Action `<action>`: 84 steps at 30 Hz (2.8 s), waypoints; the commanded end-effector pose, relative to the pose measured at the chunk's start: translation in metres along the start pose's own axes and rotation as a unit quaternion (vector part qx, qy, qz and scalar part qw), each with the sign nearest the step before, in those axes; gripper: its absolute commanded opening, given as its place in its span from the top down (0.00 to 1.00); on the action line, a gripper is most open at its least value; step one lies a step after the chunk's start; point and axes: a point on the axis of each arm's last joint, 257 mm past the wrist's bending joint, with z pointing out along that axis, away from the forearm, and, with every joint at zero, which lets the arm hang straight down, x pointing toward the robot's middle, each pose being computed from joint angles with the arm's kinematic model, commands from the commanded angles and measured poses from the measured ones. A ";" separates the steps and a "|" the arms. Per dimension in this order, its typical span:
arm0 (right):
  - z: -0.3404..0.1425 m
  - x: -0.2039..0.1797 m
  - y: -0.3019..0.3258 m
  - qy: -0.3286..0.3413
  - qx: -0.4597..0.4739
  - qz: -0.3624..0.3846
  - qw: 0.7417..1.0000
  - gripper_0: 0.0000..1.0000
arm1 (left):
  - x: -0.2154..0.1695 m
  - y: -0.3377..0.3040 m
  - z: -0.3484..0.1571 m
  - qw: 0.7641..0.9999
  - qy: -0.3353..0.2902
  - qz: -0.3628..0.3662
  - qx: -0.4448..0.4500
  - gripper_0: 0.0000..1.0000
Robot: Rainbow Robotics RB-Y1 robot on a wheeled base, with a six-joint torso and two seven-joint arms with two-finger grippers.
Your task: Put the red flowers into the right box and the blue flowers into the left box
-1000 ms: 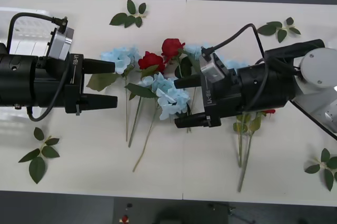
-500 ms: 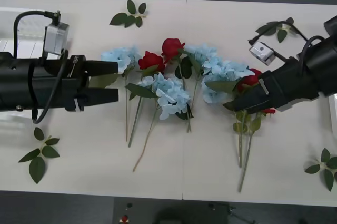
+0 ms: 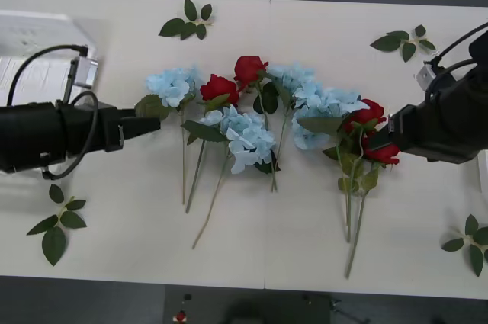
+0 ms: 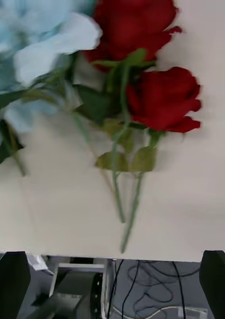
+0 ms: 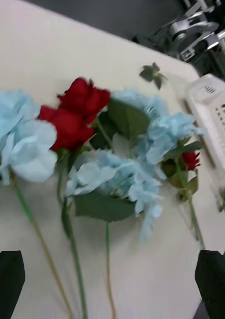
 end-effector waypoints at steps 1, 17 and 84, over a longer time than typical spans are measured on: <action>0.015 -0.021 -0.020 -0.009 0.021 0.063 0.998 0.00 | -0.017 0.038 0.001 0.999 0.007 0.026 -0.042 0.00; 0.081 -0.043 -0.077 -0.062 0.141 0.051 0.987 0.00 | -0.017 0.102 0.022 0.990 0.105 0.022 -0.096 0.00; 0.105 -0.025 -0.064 -0.082 0.058 -0.059 0.993 0.00 | 0.014 0.127 0.141 0.923 0.147 0.131 -0.331 1.00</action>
